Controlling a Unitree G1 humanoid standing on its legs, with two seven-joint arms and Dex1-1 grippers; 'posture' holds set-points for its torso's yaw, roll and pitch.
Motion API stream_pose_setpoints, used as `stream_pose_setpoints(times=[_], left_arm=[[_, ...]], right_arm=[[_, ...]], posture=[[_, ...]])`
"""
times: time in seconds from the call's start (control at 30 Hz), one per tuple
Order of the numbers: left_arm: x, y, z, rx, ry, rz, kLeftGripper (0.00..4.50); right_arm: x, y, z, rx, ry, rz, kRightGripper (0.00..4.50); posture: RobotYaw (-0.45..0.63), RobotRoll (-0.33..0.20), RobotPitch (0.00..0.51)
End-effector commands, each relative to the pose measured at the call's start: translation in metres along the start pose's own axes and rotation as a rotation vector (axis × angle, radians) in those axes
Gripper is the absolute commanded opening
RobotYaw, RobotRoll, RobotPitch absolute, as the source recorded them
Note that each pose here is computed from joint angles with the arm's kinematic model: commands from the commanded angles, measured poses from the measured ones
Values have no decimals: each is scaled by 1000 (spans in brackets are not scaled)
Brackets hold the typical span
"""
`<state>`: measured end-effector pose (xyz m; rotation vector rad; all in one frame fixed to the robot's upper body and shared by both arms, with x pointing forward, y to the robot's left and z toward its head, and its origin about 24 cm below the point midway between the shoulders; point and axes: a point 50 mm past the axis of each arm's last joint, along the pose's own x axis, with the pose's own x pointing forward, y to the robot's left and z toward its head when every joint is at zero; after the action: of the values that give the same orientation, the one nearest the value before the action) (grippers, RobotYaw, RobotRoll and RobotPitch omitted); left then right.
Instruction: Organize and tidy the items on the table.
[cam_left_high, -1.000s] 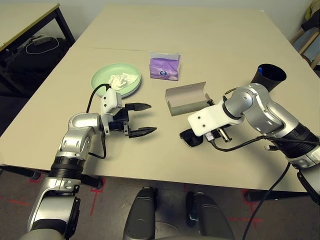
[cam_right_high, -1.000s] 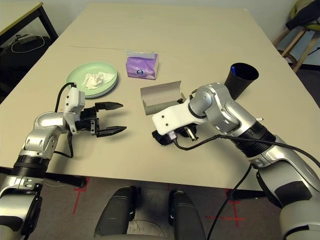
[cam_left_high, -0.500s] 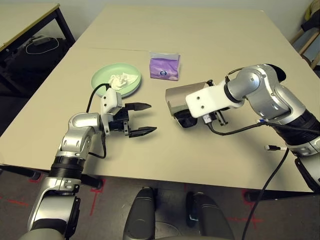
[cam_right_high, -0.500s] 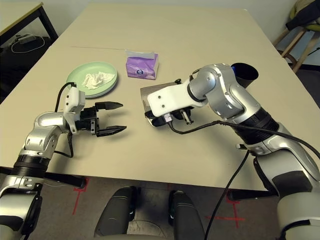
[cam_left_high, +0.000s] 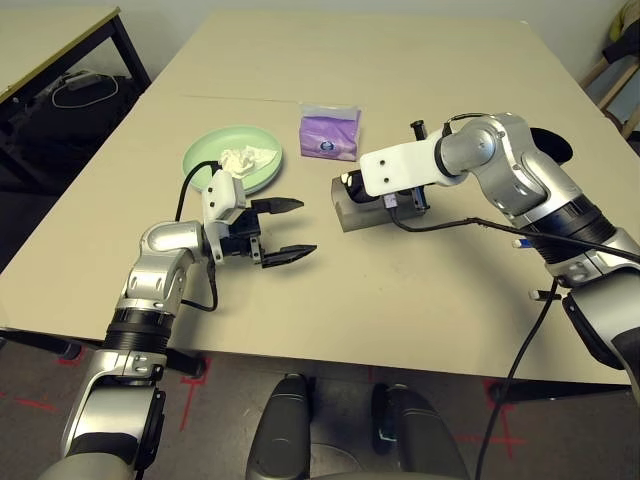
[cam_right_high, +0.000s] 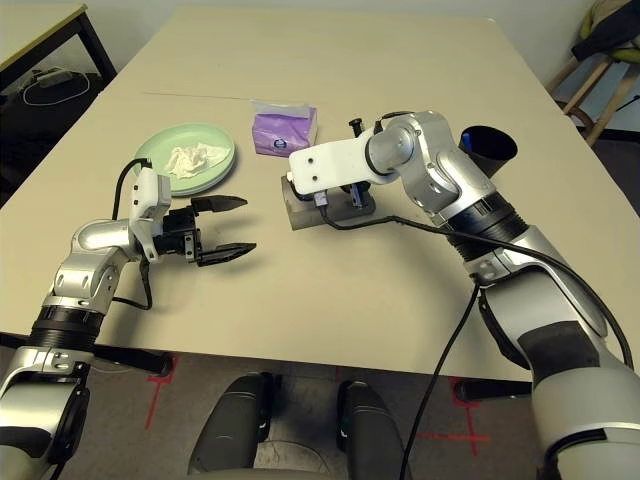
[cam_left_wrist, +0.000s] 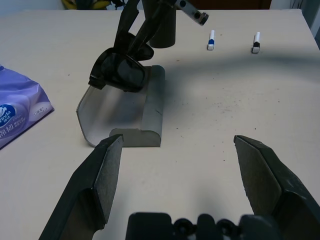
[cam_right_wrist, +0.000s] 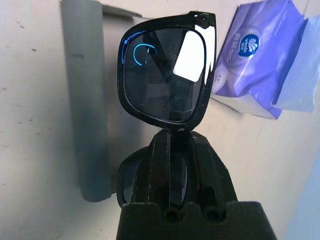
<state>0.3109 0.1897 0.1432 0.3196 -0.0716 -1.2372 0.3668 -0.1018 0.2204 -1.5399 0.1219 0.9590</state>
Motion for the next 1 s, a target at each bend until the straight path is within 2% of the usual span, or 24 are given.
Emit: stream_pose_setpoints(times=[0.03, 0.57, 1.0], left_arm=[[-3, -1, -1, -3, 5, 2, 4500], [-3, -2, 1, -2, 6, 2, 4500], [-3, 0, 2, 1, 7, 3, 4500]], right_arm=[[5, 1, -2, -13, 16, -14, 345], [23, 14, -3, -8, 10, -3, 345], [28, 22, -3, -14, 18, -5, 345]], posture=[[242, 0, 107], [245, 0, 112], [241, 0, 110]])
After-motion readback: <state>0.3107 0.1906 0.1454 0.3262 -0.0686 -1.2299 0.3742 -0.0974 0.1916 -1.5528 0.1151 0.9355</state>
